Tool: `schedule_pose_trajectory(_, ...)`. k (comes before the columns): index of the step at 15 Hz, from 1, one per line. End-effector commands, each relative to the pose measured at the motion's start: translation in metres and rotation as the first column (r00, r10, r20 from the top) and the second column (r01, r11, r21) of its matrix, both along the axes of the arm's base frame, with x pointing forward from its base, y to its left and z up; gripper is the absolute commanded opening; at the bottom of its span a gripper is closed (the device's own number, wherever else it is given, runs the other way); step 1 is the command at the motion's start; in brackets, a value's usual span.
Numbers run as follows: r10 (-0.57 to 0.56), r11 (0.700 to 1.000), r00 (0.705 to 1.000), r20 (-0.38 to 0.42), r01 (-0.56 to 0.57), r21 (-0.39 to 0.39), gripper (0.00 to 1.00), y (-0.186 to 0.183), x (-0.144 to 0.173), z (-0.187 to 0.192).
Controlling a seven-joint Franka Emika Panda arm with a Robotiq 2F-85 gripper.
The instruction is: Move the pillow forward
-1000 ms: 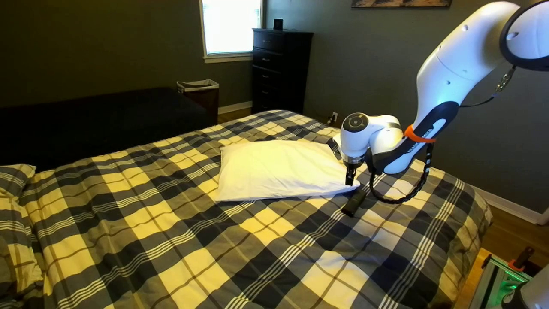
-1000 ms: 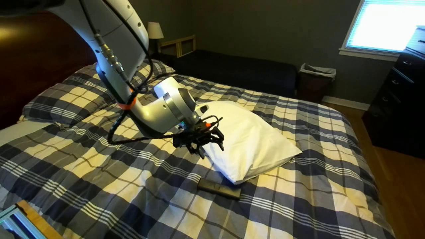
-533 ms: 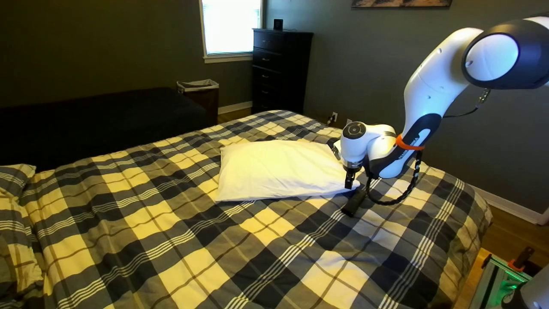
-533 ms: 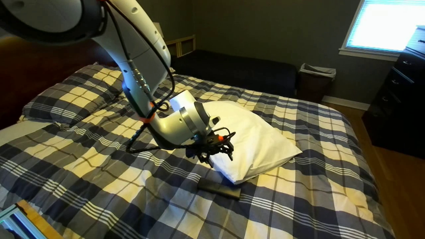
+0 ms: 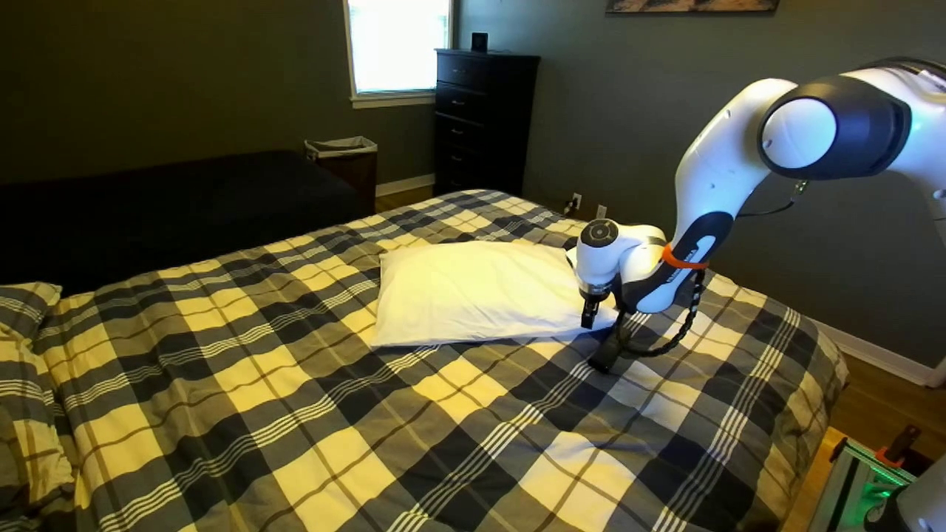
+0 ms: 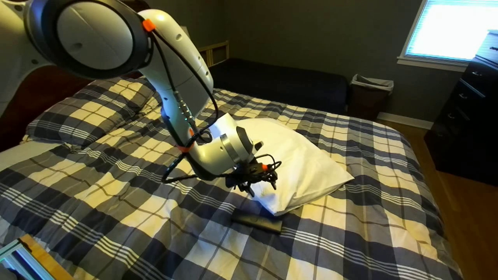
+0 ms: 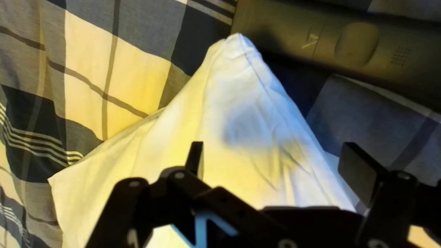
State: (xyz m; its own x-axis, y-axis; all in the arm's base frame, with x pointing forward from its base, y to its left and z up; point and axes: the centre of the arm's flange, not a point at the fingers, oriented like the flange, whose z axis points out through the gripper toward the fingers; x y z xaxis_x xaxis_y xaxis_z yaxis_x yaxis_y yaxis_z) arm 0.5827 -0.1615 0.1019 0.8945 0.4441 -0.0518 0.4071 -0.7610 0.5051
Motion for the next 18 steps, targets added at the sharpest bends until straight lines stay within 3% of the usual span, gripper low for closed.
schedule_pose_trajectory(1,-0.002,1.0,1.0,-0.004,0.002,0.031,1.0,-0.001,0.021,-0.022)
schedule_pose_trajectory(9,-0.062,0.995,0.998,0.001,0.062,0.084,1.0,0.004,0.038,-0.04)
schedule_pose_trajectory(10,-0.062,0.995,0.998,-0.005,0.062,0.079,0.75,0.003,0.039,-0.042)
schedule_pose_trajectory(12,-0.064,0.994,0.998,-0.012,0.065,0.082,0.66,0.004,0.041,-0.042)
schedule_pose_trajectory(18,-0.07,0.993,0.997,-0.016,0.071,0.092,0.2,0.005,0.042,-0.033)
